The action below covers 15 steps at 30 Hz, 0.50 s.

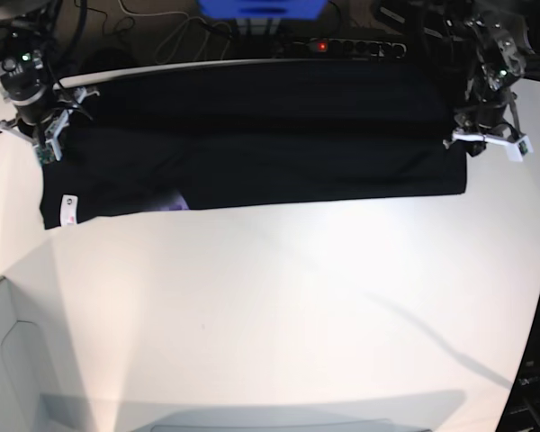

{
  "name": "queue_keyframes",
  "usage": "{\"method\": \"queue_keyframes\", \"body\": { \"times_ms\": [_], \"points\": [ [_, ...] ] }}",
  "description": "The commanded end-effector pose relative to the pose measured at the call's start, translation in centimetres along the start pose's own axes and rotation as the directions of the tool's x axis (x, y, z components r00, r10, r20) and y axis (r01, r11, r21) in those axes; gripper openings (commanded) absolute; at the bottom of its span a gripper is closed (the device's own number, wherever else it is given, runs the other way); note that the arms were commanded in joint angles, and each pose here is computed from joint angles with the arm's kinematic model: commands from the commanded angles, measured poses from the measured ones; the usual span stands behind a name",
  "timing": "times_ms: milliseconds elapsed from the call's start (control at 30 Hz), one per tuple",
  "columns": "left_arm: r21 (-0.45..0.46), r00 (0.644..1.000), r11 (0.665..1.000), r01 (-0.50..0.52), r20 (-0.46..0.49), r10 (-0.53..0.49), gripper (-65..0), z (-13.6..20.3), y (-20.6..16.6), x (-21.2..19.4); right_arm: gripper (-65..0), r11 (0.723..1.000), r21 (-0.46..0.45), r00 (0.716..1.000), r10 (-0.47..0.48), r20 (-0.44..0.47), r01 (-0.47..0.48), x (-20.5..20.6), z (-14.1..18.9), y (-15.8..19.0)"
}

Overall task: Fold the T-shirt properly
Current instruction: 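Grasp the strip's two ends with both grippers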

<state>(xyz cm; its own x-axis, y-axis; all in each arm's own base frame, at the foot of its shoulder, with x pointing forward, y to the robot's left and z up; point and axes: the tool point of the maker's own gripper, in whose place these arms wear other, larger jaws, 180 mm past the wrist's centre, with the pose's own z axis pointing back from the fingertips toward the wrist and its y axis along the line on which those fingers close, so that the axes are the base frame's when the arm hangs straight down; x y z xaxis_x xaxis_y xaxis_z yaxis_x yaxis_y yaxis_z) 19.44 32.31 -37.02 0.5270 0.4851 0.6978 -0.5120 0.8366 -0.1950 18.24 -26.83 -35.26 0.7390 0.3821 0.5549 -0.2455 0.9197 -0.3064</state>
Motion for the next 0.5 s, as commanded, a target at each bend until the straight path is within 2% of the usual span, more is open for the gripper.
{"method": "queue_keyframes", "body": {
  "times_ms": [0, 200, 467],
  "points": [
    [0.004, 1.000, 1.000, 0.010, 0.022, -0.010, -65.0, 0.4, 0.2, 0.5, -65.0, 1.000, -0.009, 0.999, 0.028, 0.019, -0.028, 0.6, 0.4, -0.5],
    [0.048, 1.000, 0.999, 0.005, 0.010, -0.006, -65.0, 1.0, 2.1, -0.1, -65.0, 1.000, -0.008, 1.000, 0.026, 0.015, -0.026, 0.4, 0.3, -0.5],
    [0.047, 1.000, 0.999, -0.002, 0.021, 0.001, -65.0, 1.0, 2.1, 0.4, -64.9, 1.000, 0.006, 1.000, 0.022, 0.003, -0.022, 0.1, 0.2, 0.0]
  ]
}}
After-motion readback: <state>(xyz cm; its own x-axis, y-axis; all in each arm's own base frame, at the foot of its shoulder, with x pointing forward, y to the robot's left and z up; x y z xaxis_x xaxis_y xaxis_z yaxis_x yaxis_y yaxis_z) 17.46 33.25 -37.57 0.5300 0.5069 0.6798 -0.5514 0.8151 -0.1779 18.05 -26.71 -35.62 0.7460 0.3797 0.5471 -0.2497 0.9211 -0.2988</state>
